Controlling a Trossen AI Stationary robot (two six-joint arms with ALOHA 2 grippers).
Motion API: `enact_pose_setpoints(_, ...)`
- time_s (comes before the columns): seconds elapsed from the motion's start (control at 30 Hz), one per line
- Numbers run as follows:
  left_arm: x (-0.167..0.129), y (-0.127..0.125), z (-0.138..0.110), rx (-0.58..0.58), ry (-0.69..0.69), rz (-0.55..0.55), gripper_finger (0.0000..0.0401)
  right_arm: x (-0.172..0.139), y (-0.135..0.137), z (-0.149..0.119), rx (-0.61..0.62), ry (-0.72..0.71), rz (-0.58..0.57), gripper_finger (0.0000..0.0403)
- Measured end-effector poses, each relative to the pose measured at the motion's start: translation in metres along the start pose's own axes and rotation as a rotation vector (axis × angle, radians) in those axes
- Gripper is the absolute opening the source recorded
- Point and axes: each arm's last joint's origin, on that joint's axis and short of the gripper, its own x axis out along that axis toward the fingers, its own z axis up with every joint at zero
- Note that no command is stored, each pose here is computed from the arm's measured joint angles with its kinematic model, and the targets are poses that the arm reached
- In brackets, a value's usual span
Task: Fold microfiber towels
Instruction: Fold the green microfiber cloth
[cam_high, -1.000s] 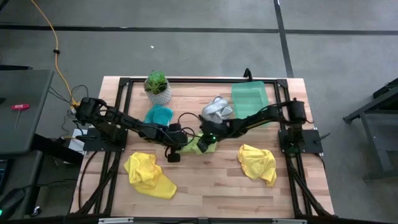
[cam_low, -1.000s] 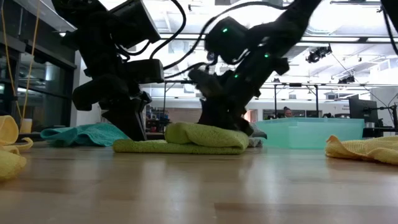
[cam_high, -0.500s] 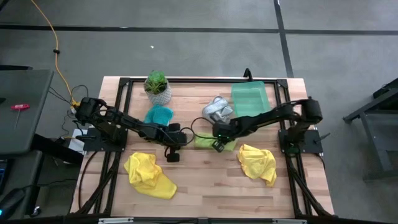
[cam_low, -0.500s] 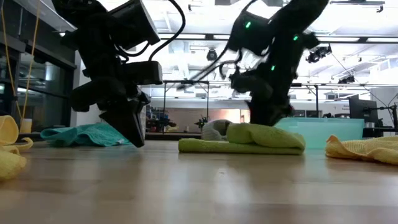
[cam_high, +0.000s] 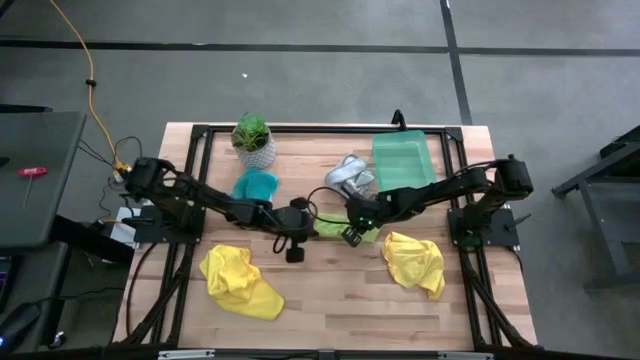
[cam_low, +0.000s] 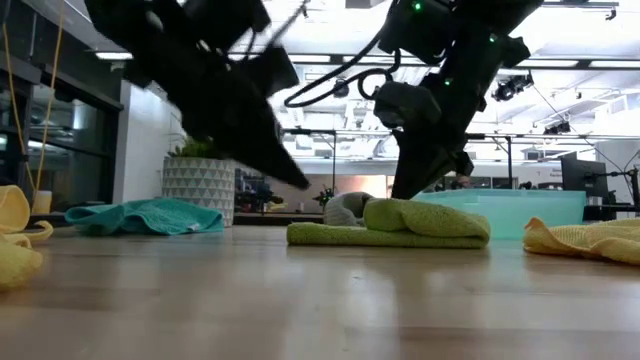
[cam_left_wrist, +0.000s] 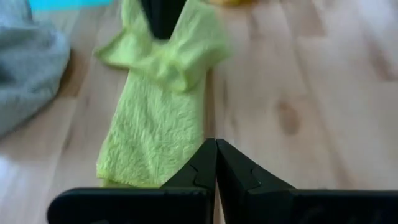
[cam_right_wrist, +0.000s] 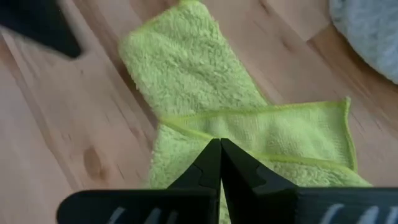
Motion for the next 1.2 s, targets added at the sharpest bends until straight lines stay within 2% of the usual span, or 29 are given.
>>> enact_pose_setpoints(0.23, 0.041, 0.008, -0.016, -0.033, 0.069, 0.040, 0.0000, -0.001, 0.003, 0.002, -0.004, -0.005, 0.047, 0.0000)
enact_pose_setpoints(0.33, 0.051, 0.008, -0.017, -0.070, 0.066, 0.067, 0.0000, 0.000, 0.004, 0.003, -0.010, -0.015, 0.061, 0.0000)
enact_pose_setpoints(0.43, 0.053, 0.008, -0.022, -0.104, 0.105, 0.053, 0.0000, 0.003, 0.001, 0.001, -0.022, -0.001, 0.020, 0.0000)
enact_pose_setpoints(0.57, 0.045, 0.005, -0.025, -0.102, 0.190, 0.035, 0.0000, 0.003, -0.005, -0.003, -0.033, 0.011, -0.072, 0.0000)
enact_pose_setpoints(0.77, 0.036, -0.004, -0.028, -0.102, 0.225, 0.039, 0.0000, 0.006, -0.015, -0.011, -0.063, 0.110, -0.151, 0.0000)
enact_pose_setpoints(1.0, 0.012, -0.011, -0.042, -0.174, 0.237, 0.063, 0.0000, 0.011, -0.033, -0.037, 0.024, 0.150, -0.139, 0.0000)
enact_pose_setpoints(1.2, -0.012, -0.015, -0.062, -0.245, 0.244, 0.081, 0.0000, -0.021, -0.045, -0.054, 0.115, 0.092, -0.101, 0.0000)
